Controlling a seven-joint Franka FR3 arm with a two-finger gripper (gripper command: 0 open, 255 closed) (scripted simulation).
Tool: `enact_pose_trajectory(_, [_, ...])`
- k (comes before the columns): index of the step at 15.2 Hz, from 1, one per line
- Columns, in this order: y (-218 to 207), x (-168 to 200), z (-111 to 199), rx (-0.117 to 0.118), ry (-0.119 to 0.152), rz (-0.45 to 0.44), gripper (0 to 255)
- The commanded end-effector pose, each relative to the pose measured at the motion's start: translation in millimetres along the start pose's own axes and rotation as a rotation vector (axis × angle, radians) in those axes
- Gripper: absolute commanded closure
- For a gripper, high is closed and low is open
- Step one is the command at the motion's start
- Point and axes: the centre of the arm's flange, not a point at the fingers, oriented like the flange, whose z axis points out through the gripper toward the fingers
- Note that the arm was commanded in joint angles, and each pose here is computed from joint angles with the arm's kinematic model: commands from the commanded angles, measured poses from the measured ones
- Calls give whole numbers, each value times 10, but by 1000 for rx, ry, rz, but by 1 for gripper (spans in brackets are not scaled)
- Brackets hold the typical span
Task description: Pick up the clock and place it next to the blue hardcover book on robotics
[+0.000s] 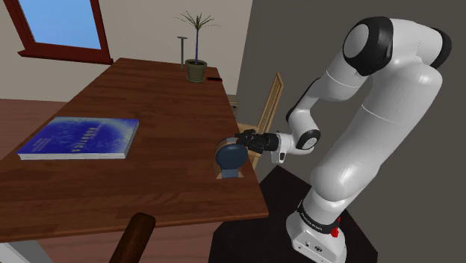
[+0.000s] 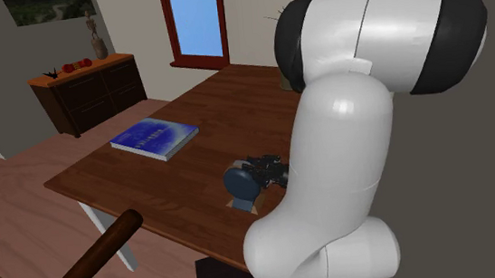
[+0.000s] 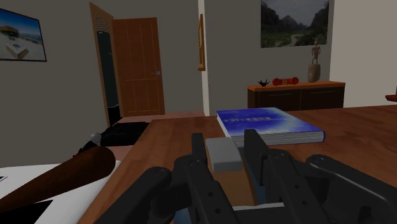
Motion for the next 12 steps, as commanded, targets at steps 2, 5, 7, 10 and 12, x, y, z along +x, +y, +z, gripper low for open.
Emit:
enact_pose_trajectory(2, [13,27,-16,0,18,6,255])
enact_pose_trajectory(5, [22,31,-12,1,18,6,255])
enact_pose_trajectory(7, [12,-13,-4,0,18,6,255])
enact_pose_trajectory(10, [13,-170,17,0,18,6,255])
enact_pose_trajectory(12, [13,-274,30,0,18,6,255])
